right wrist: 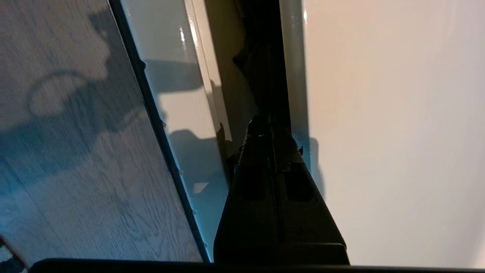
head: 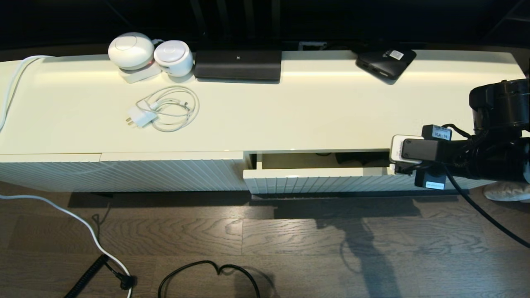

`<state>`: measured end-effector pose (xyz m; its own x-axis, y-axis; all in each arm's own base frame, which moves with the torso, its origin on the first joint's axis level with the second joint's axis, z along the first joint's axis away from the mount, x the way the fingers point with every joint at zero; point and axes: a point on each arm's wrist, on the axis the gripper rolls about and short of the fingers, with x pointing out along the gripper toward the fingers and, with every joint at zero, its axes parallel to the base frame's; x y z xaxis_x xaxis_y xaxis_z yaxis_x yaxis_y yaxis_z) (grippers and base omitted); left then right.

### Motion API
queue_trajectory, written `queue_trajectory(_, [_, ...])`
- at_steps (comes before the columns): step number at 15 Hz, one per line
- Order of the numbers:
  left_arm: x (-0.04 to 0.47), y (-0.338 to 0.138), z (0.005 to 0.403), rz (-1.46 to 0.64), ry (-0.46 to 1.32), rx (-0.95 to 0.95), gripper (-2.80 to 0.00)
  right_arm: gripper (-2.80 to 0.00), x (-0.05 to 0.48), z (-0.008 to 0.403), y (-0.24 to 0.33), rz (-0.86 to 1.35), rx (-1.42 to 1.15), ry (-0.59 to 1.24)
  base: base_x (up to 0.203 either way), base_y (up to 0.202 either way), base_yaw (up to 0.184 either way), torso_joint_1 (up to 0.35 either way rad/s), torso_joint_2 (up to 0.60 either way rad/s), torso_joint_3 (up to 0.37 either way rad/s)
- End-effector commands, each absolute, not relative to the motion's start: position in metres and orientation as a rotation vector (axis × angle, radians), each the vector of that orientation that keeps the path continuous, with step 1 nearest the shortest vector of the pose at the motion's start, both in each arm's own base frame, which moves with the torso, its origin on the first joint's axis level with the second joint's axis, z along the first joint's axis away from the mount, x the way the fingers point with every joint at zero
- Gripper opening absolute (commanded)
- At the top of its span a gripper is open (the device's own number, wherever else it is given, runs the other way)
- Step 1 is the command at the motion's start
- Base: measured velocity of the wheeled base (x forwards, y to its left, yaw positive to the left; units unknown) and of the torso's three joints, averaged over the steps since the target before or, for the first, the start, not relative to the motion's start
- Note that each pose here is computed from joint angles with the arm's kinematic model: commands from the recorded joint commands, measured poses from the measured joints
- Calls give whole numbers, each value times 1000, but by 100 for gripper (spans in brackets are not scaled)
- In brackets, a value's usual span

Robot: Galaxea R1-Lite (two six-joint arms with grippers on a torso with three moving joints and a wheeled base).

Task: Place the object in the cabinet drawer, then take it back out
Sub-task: Open the drawer

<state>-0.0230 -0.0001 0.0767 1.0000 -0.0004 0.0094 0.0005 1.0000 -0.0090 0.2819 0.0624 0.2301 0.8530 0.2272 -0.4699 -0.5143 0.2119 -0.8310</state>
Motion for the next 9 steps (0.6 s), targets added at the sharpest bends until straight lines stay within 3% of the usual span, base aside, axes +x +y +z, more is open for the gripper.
queue_trajectory(1, [-23,0,77,0,-11,-9,-280,-280,282,227,63,542,-1271,272,0,0,0,0,0,0])
queue_trajectory(9, [-23,0,77,0,-12,-9,-280,-280,269,218,61,597,-1306,324,0,0,0,0,0,0])
